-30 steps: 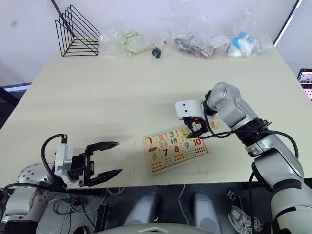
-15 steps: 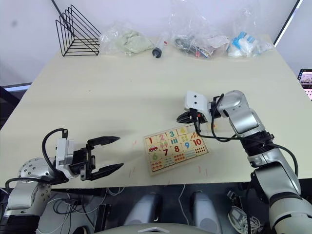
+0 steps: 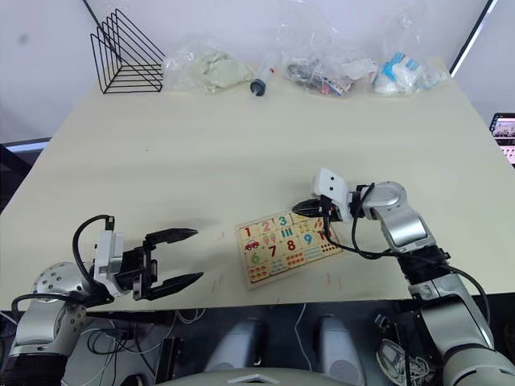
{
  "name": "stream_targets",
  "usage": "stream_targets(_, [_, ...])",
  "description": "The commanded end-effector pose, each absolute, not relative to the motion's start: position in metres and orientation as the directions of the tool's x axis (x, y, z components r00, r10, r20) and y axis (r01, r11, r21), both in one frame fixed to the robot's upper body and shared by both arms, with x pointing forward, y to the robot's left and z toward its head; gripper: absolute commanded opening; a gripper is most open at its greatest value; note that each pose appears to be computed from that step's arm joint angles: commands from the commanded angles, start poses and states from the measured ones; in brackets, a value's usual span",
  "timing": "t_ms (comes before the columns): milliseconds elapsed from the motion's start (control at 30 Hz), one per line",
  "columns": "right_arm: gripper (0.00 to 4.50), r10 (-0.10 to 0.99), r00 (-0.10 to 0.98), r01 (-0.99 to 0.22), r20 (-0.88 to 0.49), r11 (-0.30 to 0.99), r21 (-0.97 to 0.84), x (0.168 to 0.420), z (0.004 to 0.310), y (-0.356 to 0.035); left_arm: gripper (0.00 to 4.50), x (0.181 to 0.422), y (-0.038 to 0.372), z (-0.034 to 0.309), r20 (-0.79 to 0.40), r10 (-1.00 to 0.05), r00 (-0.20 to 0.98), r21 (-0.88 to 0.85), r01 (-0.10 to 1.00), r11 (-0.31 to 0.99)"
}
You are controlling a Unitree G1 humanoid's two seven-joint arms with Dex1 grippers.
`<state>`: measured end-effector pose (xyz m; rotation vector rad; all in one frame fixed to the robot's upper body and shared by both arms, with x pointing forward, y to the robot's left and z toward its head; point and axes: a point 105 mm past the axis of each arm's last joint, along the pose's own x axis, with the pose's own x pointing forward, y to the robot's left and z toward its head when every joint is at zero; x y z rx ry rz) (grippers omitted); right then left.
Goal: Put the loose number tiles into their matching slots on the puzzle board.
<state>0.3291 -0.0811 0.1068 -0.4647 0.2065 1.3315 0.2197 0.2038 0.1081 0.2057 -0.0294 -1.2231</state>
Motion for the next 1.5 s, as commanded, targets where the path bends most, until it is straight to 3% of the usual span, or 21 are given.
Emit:
stream_targets(33, [0.05,0.865,0.252,-0.961,-0.433,0.172,-0.216,0.328,0.097,-0.088,4.5,0.222,0.208,0.112,-0.091,-0.935,0.343,0.204,0.925,0.32])
stream_targets(200, [0.05,0.865,0.268,-0.958,-0.425,0.191,-0.215,0.328,0.094,-0.09,4.5,0.223,0.21,0.104,-0.096,-0.934,0.343,0.196,0.927,0.321])
stream_targets(467, [0.05,0.91,0.314,-0.938,-0.27,0.253,-0.236,0.32,0.122,-0.095,4.5,0.225,0.215,0.094,-0.094,-0.908,0.409,0.172,0.905,0.39])
stream_targets(600, [0.05,0.904,0.386,-0.91,-0.187,0.339,-0.239,0.318,0.134,-0.106,4.5,0.228,0.221,0.091,-0.1,-0.875,0.474,0.171,0.874,0.454])
stream_targets(667, [0.05,0.88,0.467,-0.871,-0.09,0.44,-0.217,0.32,0.143,-0.118,4.5,0.228,0.224,0.09,-0.1,-0.86,0.501,0.167,0.86,0.482])
stream_targets(733, [0.05,0.855,0.511,-0.847,-0.086,0.485,-0.218,0.316,0.139,-0.132,4.5,0.228,0.227,0.089,-0.103,-0.848,0.52,0.166,0.849,0.501])
stream_targets(833, [0.98,0.802,0.596,-0.789,-0.04,0.575,-0.217,0.305,0.136,-0.16,4.5,0.229,0.234,0.088,-0.102,-0.818,0.565,0.161,0.821,0.547])
stream_targets(933, [2.26,0.765,0.643,-0.75,-0.021,0.625,-0.216,0.299,0.133,-0.178,4.5,0.23,0.237,0.087,-0.102,-0.803,0.587,0.154,0.807,0.57])
stream_targets(967, [3.01,0.761,0.648,-0.746,-0.018,0.63,-0.217,0.298,0.133,-0.18,4.5,0.23,0.238,0.086,-0.104,-0.802,0.589,0.154,0.806,0.572])
stream_targets(1000, [3.12,0.741,0.671,-0.726,-0.019,0.652,-0.218,0.296,0.131,-0.189,4.5,0.23,0.24,0.087,-0.099,-0.793,0.601,0.155,0.796,0.585])
stream_targets(1033, [3.91,0.716,0.697,-0.702,-0.019,0.678,-0.217,0.292,0.129,-0.201,4.5,0.231,0.243,0.087,-0.096,-0.78,0.618,0.157,0.783,0.602])
stream_targets(1067, [4.06,0.689,0.725,-0.676,-0.016,0.706,-0.212,0.287,0.127,-0.215,4.5,0.232,0.246,0.087,-0.093,-0.766,0.636,0.155,0.77,0.619])
stream_targets(1100, [4.48,0.656,0.755,-0.645,-0.028,0.733,-0.215,0.281,0.122,-0.229,4.5,0.232,0.249,0.086,-0.095,-0.753,0.651,0.155,0.757,0.635])
stream_targets(1500, [4.48,0.559,0.828,-0.559,-0.051,0.811,-0.174,0.231,0.104,-0.285,4.5,0.215,0.264,0.083,-0.101,-0.701,0.706,0.123,0.708,0.695])
